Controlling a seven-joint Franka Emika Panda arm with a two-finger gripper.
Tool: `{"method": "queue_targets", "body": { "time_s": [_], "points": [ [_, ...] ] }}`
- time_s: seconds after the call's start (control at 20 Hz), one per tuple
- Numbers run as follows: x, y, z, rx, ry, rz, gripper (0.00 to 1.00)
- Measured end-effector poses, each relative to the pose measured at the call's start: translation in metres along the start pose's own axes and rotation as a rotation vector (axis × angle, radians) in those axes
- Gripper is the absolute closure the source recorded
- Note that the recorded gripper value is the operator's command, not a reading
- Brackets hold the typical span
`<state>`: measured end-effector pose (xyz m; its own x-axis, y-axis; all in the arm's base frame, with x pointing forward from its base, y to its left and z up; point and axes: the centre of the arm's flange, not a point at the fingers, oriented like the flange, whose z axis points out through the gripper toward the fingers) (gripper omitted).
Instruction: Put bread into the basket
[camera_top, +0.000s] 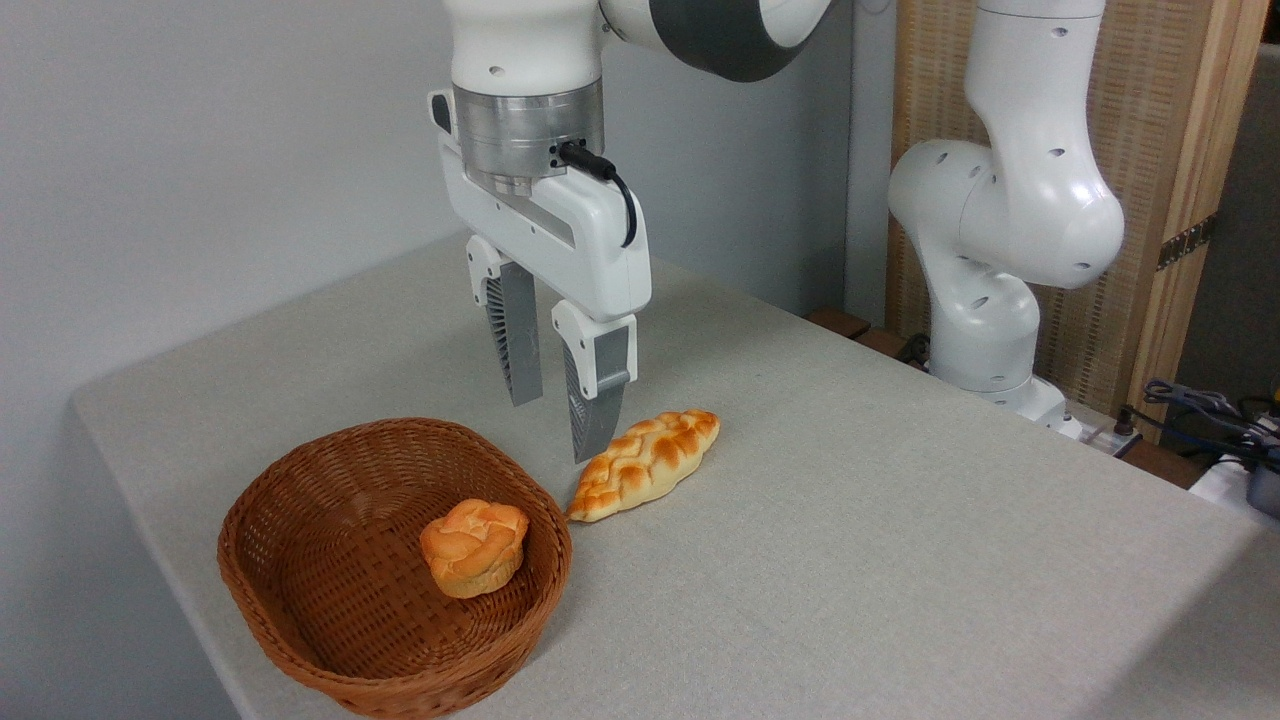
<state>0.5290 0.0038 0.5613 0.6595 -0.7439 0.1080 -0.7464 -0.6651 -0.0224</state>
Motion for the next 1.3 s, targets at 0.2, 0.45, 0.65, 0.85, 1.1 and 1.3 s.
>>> {"method": "queue_targets", "body": {
  "time_s": [0.2, 0.45, 0.65, 0.85, 1.1, 1.3],
  "points": [
    [-0.0007, 0.0008, 0.0009, -0.008, -0.007, 0.000, 0.00],
    [-0.0008, 0.0008, 0.0009, -0.008, -0.007, 0.000, 0.00],
    [-0.0007, 0.0008, 0.0010, -0.008, -0.007, 0.000, 0.00],
    [-0.0007, 0.0007, 0.0014, -0.009, -0.008, 0.000, 0.00],
    [-0.0004, 0.0004, 0.0028, -0.011, -0.010, 0.000, 0.00],
    [0.0001, 0.0002, 0.0088, -0.024, -0.023, 0.000, 0.00]
  ]
}}
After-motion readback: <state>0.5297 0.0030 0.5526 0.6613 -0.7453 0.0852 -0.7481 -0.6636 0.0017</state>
